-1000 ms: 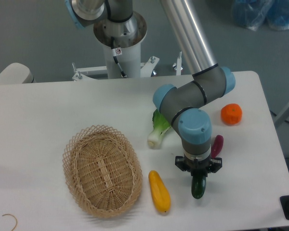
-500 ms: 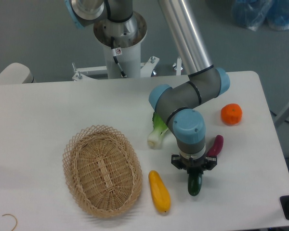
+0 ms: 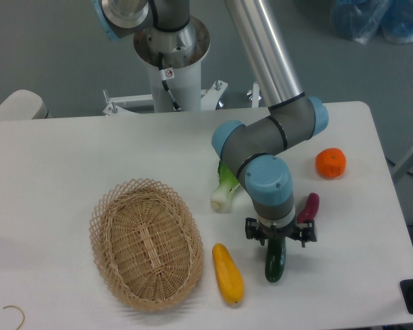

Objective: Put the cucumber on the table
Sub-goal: 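Raise the open gripper up and away from the cucumber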

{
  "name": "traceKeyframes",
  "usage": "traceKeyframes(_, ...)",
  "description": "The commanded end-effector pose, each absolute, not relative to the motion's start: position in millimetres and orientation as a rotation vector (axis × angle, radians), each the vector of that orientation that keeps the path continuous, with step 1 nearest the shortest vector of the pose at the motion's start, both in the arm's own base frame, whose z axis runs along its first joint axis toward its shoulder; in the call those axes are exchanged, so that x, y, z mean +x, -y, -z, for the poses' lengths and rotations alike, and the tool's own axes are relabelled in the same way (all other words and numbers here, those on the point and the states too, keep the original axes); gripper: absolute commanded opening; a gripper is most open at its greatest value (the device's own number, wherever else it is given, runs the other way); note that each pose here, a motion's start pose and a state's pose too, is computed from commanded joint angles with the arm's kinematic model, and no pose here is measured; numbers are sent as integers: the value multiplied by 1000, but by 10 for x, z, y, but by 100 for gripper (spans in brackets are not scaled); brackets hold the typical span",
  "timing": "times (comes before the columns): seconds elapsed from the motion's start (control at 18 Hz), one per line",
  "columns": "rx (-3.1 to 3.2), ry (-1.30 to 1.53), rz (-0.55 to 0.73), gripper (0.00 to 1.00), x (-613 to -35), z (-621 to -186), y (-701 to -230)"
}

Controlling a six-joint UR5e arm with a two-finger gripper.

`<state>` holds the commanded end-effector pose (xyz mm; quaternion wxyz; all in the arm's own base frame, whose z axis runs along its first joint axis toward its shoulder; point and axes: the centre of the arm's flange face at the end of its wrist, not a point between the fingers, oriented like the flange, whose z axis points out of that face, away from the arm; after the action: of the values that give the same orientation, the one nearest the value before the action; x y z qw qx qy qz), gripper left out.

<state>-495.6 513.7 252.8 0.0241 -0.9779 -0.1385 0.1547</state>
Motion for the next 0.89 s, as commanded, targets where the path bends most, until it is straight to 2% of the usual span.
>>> traceKeyframes(0.17,-2986,376,-529,100,-4983,-2871,-5217)
traceKeyframes(0.33,-3003,159,-590,100,-4960,-3217,-5216)
traceKeyframes(0.56,-3046,-214,-606,100,-5036,-3686,-4868)
traceKeyframes(0.89,-3006,-569,-524,100,-5294,-4136,-4248)
